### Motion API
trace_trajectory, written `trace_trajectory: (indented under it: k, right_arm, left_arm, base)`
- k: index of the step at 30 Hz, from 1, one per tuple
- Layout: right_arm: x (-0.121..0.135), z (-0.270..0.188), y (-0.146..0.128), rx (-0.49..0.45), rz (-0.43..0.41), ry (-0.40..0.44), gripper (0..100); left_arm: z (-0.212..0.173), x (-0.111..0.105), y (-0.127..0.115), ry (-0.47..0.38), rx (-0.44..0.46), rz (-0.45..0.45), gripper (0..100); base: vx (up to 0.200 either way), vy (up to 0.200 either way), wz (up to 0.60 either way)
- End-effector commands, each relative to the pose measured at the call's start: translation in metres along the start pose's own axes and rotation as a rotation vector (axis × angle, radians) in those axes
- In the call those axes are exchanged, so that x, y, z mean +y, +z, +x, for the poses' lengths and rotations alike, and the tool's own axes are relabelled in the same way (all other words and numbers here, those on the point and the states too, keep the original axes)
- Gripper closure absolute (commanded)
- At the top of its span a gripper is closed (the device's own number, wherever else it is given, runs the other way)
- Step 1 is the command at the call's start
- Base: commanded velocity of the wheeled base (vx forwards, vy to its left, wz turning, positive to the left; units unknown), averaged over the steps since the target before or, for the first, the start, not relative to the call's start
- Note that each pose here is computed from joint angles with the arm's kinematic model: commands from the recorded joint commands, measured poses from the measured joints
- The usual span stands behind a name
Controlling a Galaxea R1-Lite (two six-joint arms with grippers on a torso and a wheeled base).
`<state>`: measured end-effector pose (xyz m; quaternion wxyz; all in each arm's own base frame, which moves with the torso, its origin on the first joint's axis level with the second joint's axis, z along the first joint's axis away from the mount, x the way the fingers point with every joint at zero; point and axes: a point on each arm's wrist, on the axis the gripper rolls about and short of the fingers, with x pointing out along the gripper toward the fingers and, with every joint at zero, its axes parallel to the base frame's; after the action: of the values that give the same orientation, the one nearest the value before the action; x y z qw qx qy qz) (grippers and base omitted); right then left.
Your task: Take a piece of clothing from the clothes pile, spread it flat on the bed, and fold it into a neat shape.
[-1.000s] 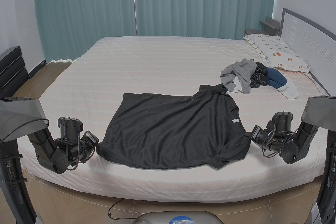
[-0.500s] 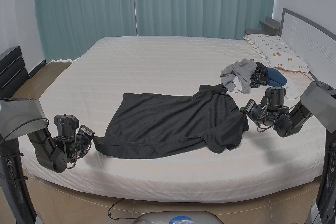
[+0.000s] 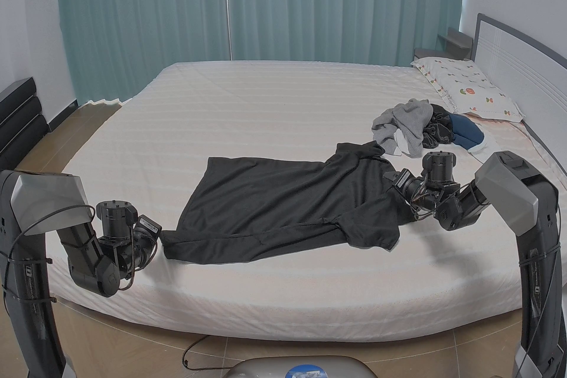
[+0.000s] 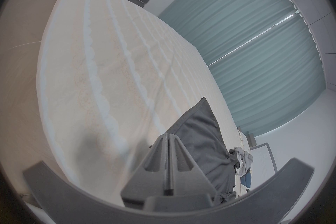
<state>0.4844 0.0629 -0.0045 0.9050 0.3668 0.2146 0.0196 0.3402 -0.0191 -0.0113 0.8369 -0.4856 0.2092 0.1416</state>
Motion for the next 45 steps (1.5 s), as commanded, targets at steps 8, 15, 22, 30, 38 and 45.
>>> trace_trajectory:
  k: [8, 15, 22, 30, 38, 45]
  right_arm:
    - [-0.01, -0.033, 0.018, 0.016, 0.031, -0.036, 0]
    - [-0.007, -0.075, -0.004, 0.177, 0.044, -0.031, 0]
    - [-0.006, -0.087, -0.034, 0.276, 0.032, -0.045, 0]
    - [-0.01, -0.079, -0.049, 0.315, 0.029, -0.055, 0]
    - [-0.011, -0.078, -0.061, 0.346, 0.005, -0.069, 100]
    - [-0.007, -0.1, -0.044, 0.321, 0.016, -0.072, 100]
  left_arm:
    - [0.001, 0.004, -0.002, 0.012, 0.008, 0.0, 100]
    - [0.0, 0.004, -0.003, 0.014, 0.011, 0.0, 100]
    - [-0.001, 0.005, -0.003, 0.018, 0.013, 0.001, 100]
    - [-0.001, 0.005, -0.003, 0.021, 0.014, 0.001, 100]
    - [-0.001, 0.005, -0.003, 0.021, 0.014, 0.001, 100]
    - [-0.005, 0.009, -0.004, 0.035, 0.021, 0.004, 100]
  base:
    - [0.0, 0.0, 0.0]
    - [0.0, 0.0, 0.0]
    - [0.0, 0.0, 0.0]
    - [0.0, 0.0, 0.0]
    - [0.0, 0.0, 0.0]
    - [0.0, 0.0, 0.0]
